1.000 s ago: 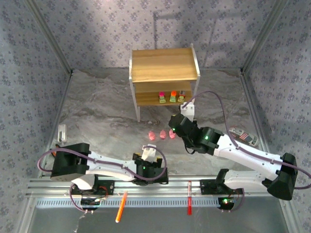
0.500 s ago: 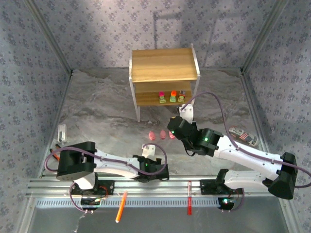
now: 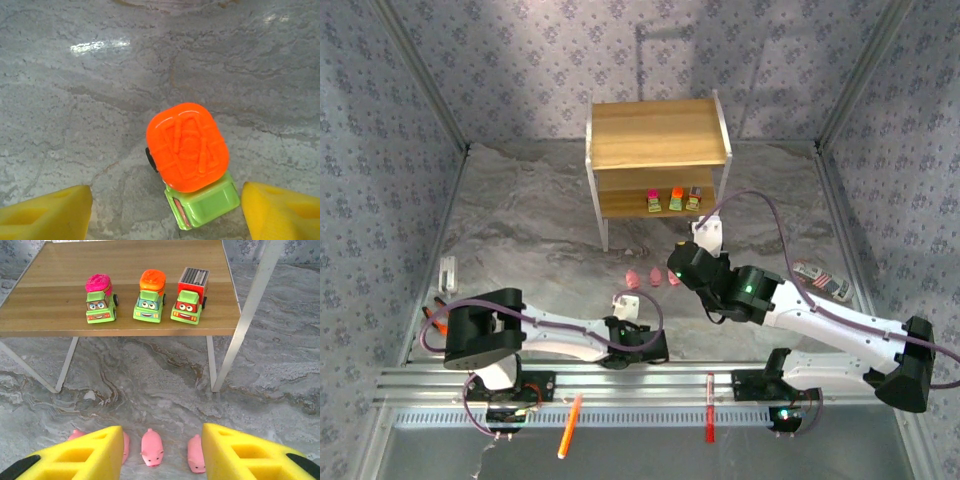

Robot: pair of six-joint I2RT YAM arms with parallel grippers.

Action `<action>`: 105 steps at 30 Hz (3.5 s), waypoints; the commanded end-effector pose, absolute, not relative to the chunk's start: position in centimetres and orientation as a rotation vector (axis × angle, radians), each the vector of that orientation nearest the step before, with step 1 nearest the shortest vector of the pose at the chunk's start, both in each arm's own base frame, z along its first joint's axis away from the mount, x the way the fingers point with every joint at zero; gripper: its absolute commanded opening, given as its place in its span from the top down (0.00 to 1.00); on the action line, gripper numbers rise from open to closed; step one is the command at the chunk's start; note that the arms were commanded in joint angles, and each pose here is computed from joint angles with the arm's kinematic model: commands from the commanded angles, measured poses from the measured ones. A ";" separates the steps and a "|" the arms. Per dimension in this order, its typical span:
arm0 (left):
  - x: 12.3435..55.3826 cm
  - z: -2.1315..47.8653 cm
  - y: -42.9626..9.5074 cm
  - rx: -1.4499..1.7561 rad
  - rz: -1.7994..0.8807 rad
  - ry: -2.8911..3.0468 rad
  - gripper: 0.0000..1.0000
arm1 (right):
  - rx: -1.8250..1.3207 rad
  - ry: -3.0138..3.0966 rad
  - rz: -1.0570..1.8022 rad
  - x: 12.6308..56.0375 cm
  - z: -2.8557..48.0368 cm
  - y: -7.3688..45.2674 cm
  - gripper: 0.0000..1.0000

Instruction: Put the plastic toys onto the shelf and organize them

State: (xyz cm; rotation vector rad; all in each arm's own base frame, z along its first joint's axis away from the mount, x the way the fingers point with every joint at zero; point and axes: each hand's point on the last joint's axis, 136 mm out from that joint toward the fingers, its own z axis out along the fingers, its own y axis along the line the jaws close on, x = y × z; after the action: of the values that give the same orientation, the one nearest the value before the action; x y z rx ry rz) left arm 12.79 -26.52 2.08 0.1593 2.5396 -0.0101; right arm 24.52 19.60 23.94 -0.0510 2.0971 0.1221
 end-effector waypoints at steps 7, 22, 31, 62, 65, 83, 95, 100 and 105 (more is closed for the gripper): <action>13.1 1.8 -24.0 0.130 0.028 2.558 0.24 | -0.042 2.080 0.099 24.5 24.8 19.2 0.55; 13.4 3.2 -23.3 0.165 0.024 2.496 0.25 | -0.055 2.092 0.095 24.6 24.2 19.8 0.55; 12.8 4.2 -27.2 0.400 0.056 2.428 0.25 | -0.053 2.090 0.093 24.6 24.3 19.8 0.55; 12.6 5.2 -23.2 0.629 -0.182 2.414 0.34 | -0.070 2.099 0.060 25.3 24.1 20.6 0.55; 12.7 4.7 -23.7 0.647 -0.151 2.424 0.39 | -0.071 2.100 0.057 25.3 24.0 20.6 0.55; 13.6 3.6 -25.2 0.613 -0.113 2.450 0.45 | -0.052 2.104 0.059 24.9 23.6 19.3 0.55; 13.9 2.8 -25.1 0.603 -0.149 2.492 0.48 | -0.052 2.107 0.057 24.9 23.4 19.2 0.55; 13.9 2.4 -25.2 0.614 -0.133 2.506 0.48 | -0.048 2.108 0.056 25.0 23.4 19.1 0.55; 14.2 1.9 -24.9 0.594 -0.113 2.528 0.49 | -0.048 2.110 0.054 25.0 23.3 19.1 0.55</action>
State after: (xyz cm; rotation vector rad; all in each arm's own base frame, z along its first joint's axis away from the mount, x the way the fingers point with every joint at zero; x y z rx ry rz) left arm 14.02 -25.01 2.13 0.5979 2.5137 -0.1235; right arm 25.05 19.99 23.36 -0.0573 2.1147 0.0882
